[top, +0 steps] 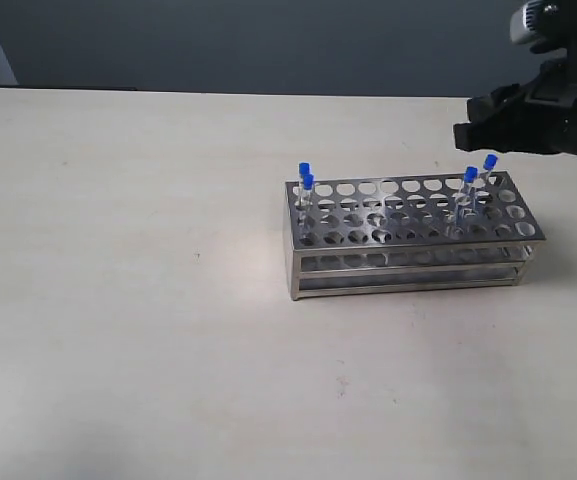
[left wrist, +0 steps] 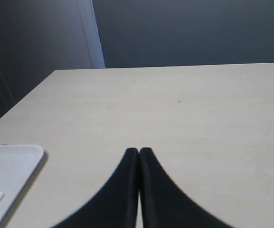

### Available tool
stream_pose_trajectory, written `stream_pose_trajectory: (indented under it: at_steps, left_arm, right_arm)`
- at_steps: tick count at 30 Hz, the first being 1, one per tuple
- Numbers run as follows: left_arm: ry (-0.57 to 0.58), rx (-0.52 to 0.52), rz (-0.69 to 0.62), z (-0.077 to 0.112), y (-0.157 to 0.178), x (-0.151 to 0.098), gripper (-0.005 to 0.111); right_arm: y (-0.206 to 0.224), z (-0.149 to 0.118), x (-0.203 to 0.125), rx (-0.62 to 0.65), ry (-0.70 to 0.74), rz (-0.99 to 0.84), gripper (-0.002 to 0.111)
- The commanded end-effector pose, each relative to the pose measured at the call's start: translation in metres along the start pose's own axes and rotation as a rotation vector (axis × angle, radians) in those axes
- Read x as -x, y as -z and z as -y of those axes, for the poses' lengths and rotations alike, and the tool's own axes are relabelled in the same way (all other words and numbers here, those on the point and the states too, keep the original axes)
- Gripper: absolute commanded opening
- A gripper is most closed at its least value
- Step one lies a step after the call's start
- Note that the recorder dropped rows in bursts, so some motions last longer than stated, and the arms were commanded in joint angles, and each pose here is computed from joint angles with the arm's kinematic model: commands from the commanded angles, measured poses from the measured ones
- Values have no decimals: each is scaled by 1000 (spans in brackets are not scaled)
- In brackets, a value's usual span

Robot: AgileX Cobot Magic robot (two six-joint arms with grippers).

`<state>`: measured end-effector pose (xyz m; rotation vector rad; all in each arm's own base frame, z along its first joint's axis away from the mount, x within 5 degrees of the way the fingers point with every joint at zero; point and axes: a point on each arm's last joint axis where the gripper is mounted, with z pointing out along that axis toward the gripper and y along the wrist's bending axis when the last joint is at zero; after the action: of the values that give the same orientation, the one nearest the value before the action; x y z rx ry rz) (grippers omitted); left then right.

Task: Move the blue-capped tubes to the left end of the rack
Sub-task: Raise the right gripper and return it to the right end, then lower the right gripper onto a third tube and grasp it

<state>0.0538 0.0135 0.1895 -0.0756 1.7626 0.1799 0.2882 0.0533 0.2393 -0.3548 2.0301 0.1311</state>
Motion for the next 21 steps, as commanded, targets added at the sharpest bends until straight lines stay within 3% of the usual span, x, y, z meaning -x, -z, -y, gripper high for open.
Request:
stream_pose_trajectory:
  at_steps: [1,8,21]
  left_arm:
    - [0,-6,15,0,0,1,0]
    - [0,-6,15,0,0,1,0]
    - [0,-4,11,0,0,0,0]
  right_arm:
    - [2,35,-9,-57,-174,90,39]
    - [-30,34,-31,52,-240,100,39]
    - [-60,33,-64,87,-251,7,39]
